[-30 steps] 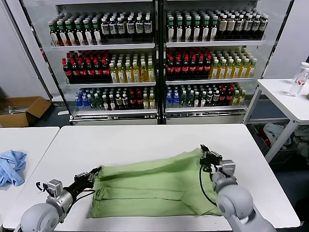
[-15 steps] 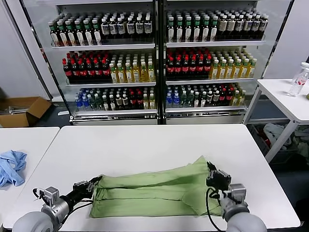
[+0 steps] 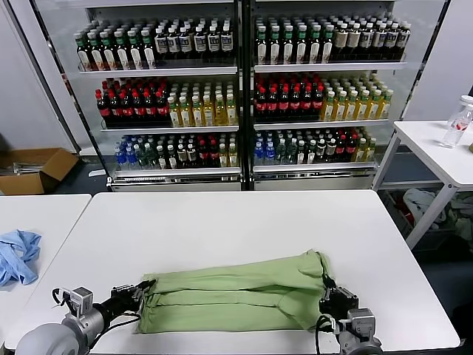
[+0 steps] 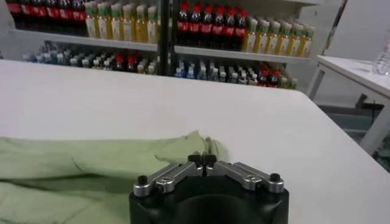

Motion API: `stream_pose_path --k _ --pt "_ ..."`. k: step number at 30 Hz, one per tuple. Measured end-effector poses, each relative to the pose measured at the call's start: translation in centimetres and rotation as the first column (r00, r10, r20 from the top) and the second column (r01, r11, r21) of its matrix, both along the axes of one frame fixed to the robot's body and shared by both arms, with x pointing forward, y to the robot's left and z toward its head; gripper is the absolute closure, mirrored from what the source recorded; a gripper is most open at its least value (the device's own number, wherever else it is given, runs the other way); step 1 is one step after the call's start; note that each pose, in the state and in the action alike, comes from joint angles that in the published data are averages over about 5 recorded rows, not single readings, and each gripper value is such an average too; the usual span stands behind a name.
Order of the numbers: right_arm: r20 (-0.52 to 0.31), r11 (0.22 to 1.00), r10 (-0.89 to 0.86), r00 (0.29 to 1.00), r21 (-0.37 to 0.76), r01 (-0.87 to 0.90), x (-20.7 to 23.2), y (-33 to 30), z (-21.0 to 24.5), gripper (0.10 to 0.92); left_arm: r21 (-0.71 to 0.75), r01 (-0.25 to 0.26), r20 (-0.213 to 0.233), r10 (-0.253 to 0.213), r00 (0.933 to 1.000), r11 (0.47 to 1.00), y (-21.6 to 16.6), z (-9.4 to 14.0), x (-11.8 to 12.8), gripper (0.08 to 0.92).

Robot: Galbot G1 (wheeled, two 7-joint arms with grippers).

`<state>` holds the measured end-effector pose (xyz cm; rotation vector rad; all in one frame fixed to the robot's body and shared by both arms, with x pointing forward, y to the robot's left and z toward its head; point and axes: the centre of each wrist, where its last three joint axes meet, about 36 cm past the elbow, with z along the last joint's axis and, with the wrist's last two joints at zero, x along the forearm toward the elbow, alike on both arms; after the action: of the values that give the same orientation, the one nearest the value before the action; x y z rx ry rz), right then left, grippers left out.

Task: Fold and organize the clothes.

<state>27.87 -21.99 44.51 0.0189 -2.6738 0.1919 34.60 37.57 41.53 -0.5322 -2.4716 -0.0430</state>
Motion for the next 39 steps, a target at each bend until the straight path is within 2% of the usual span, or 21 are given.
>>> stream_pose_path --k 2,11,16,19,22,24,27,34,37,39 --pt "0.008 1.0 0.0 1.0 -0.001 0.0 -0.2 0.1 0.2 0.866 0.006 -0.008 0.005 0.008 1.0 1.0 0.0 -0.1 0.0 0.83" --pt "0.078 1.0 -0.013 0.997 -0.009 0.014 -0.7 0.4 1.7 0.601 0.025 -0.065 0.057 0.064 0.9963 0.998 -1.2 0.4 -0.8 0.57" --pt "0.097 0.999 -0.031 0.995 -0.011 0.032 -1.2 0.6 2.0 0.453 0.035 -0.123 0.083 0.12 0.9893 0.992 -2.9 1.1 -2.0 0.432" --pt "0.109 0.999 -0.036 0.993 -0.014 0.038 -1.4 0.6 2.3 0.367 0.034 -0.174 0.088 0.171 0.9814 0.984 -4.1 1.0 -3.0 0.345" --pt "0.119 0.999 -0.038 0.992 -0.016 0.041 -1.5 0.7 2.5 0.28 0.029 -0.238 0.083 0.235 0.9685 0.971 -5.3 0.7 -3.9 0.259" --pt "0.12 0.999 -0.038 0.992 -0.017 0.041 -1.5 0.7 2.5 0.234 0.022 -0.28 0.075 0.278 0.9576 0.96 -6.0 0.4 -4.2 0.211" --pt "0.121 0.999 -0.038 0.992 -0.019 0.041 -1.7 0.8 2.5 0.205 0.004 -0.338 0.06 0.337 0.9396 0.941 -7.1 0.0 -4.5 0.182" --pt "0.125 0.999 -0.036 0.991 -0.027 0.039 -1.8 0.9 2.5 0.199 -0.043 -0.448 0.026 0.449 0.8931 0.893 -8.8 -0.6 -4.6 0.177" --pt "0.123 0.999 -0.033 0.992 -0.029 0.037 -1.8 0.9 2.4 0.199 -0.055 -0.479 -0.001 0.479 0.8775 0.876 -9.6 -0.9 -4.8 0.203" --pt "0.121 0.999 -0.031 0.992 -0.031 0.035 -1.8 0.9 2.3 0.2 -0.062 -0.492 -0.016 0.492 0.8703 0.868 -10.1 -1.1 -5.0 0.249"
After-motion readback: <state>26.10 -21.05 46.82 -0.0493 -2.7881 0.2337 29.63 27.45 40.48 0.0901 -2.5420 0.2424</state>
